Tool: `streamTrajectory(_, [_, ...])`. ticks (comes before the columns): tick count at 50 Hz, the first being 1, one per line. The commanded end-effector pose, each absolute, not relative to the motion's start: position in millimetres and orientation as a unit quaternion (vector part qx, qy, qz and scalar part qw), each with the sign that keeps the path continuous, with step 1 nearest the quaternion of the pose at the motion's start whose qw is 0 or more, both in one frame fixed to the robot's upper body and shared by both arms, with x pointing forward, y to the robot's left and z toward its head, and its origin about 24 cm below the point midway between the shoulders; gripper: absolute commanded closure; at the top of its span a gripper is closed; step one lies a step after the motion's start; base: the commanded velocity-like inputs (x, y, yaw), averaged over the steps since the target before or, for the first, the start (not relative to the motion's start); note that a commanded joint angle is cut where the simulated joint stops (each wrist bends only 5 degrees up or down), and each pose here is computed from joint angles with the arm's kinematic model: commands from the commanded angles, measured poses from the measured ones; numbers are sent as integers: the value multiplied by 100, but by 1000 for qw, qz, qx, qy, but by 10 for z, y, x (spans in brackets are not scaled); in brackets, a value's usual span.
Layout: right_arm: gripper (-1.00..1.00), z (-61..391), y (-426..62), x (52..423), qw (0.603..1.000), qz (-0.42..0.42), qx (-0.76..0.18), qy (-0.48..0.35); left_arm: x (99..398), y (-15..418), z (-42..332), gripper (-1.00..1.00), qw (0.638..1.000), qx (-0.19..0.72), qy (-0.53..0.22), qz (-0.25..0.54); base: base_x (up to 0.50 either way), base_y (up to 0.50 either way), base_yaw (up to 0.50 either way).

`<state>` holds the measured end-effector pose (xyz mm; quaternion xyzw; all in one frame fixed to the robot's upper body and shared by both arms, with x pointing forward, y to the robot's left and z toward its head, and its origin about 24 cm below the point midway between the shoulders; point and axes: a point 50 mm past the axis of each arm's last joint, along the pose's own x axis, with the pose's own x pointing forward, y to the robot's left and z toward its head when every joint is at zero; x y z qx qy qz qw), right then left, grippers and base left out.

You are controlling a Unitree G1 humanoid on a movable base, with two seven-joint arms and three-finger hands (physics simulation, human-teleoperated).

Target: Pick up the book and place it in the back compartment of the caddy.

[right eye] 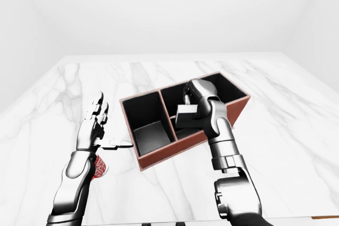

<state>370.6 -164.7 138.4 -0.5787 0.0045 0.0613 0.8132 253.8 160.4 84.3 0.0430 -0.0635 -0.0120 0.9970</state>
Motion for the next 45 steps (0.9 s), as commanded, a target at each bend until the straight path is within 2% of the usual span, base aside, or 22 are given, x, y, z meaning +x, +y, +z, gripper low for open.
streamTrajectory(1, [100,1362,-1679,3725,810,44,-585,5,2534,1604,854,-100,997,43,-66,-12,0,0,0])
streamTrajectory(45, [100,1211,-1649,3738,805,46,-591,10,2527,1596,864,-100,997,42,-68,-14,0,0,0])
